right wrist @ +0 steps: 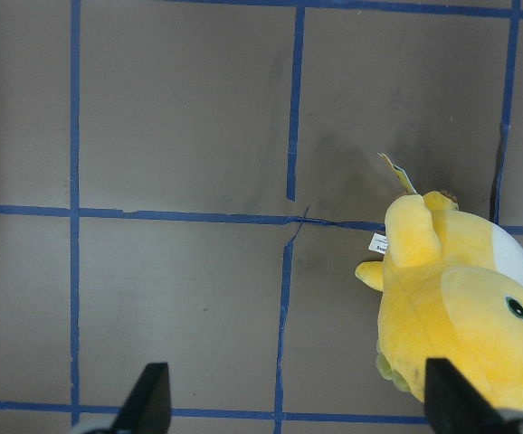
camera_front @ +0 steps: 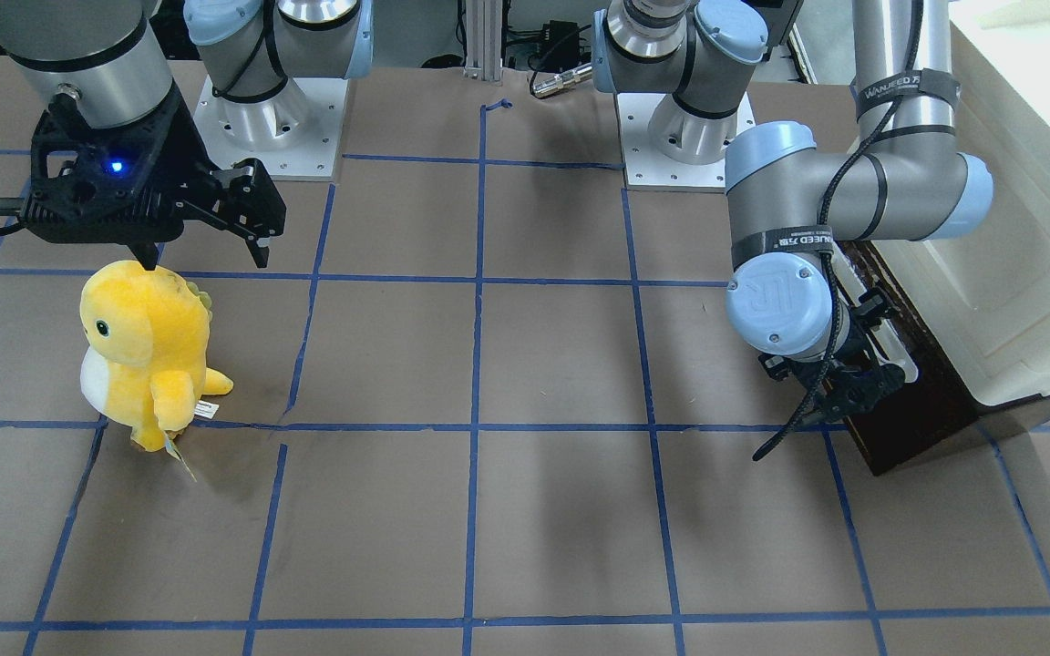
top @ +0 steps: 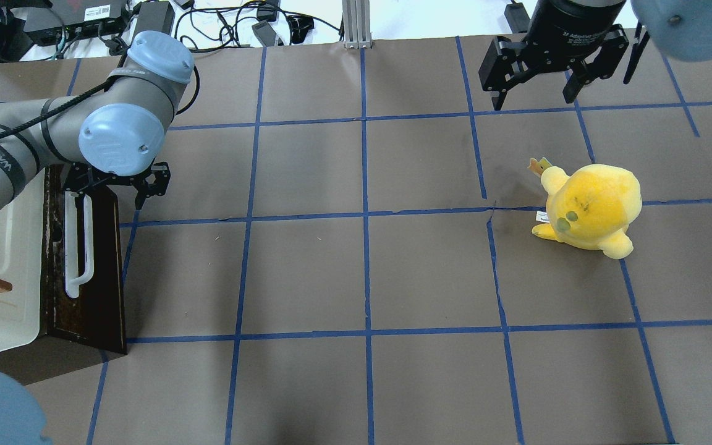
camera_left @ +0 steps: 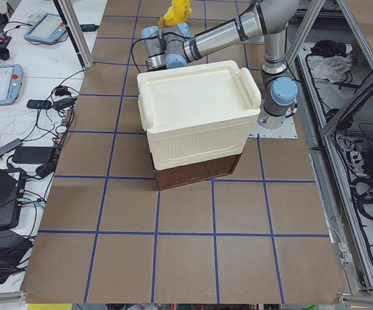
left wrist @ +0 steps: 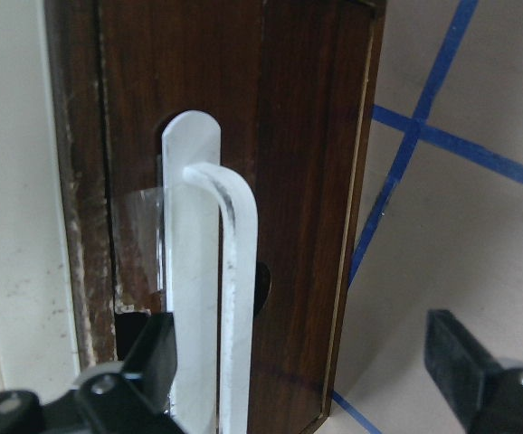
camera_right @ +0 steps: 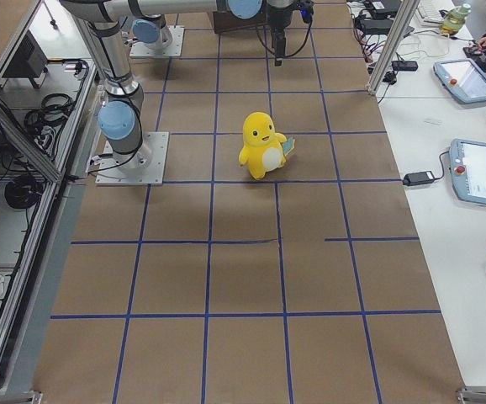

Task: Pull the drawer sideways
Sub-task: 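Move the left gripper down to the white drawer handle, then close the left gripper around the white drawer handle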

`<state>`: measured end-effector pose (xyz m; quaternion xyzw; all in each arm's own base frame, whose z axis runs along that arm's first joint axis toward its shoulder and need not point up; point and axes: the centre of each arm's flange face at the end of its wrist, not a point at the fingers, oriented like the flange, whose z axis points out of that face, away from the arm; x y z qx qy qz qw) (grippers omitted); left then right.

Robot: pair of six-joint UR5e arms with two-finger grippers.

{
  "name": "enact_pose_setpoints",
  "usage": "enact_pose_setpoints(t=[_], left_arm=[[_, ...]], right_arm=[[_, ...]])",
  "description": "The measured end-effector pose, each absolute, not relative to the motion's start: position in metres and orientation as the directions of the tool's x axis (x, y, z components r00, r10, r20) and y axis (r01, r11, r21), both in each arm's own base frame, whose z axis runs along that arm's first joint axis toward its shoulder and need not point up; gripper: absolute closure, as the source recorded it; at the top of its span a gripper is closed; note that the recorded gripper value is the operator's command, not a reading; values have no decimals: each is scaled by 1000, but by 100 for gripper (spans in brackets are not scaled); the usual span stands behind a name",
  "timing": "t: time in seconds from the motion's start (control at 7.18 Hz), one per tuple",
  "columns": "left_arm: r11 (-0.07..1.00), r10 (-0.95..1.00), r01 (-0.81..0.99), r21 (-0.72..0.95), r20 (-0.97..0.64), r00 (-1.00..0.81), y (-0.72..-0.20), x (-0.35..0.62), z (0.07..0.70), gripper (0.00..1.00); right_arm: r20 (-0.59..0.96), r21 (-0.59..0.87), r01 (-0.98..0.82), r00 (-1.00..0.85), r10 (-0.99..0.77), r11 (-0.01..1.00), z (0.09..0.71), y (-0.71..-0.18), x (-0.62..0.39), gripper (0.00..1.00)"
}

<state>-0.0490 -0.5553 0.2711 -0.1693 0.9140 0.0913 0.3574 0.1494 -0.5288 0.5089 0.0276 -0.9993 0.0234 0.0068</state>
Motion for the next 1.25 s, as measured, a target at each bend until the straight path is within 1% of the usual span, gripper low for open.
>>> enact_pose_setpoints(t=[0.14, 0.7, 0.84, 0.98, 1.11, 1.25], left_arm=[[927, -230, -371, 58, -692, -684, -553, -49, 265, 26], [935, -196, -349, 64, -726, -659, -551, -44, 263, 26], [936, -191, -345, 66, -729, -658, -551, -44, 263, 36], [937, -185, -342, 71, -730, -658, -551, -44, 263, 36], [937, -181, -341, 75, -730, -658, -550, -44, 261, 48], [937, -178, -341, 80, -731, -659, -550, -44, 259, 42]], right_arm=[[15, -46, -56, -998, -55, 997, 509, -529, 149, 0], [15, -46, -55, -998, -54, 997, 509, -529, 149, 0], [16, -46, -55, -998, -54, 997, 509, -529, 149, 0], [16, -46, -55, -998, -54, 997, 509, -529, 149, 0], [16, -46, -55, -998, -54, 997, 509, -529, 149, 0], [15, -46, -55, -998, -55, 997, 509, -529, 149, 0]])
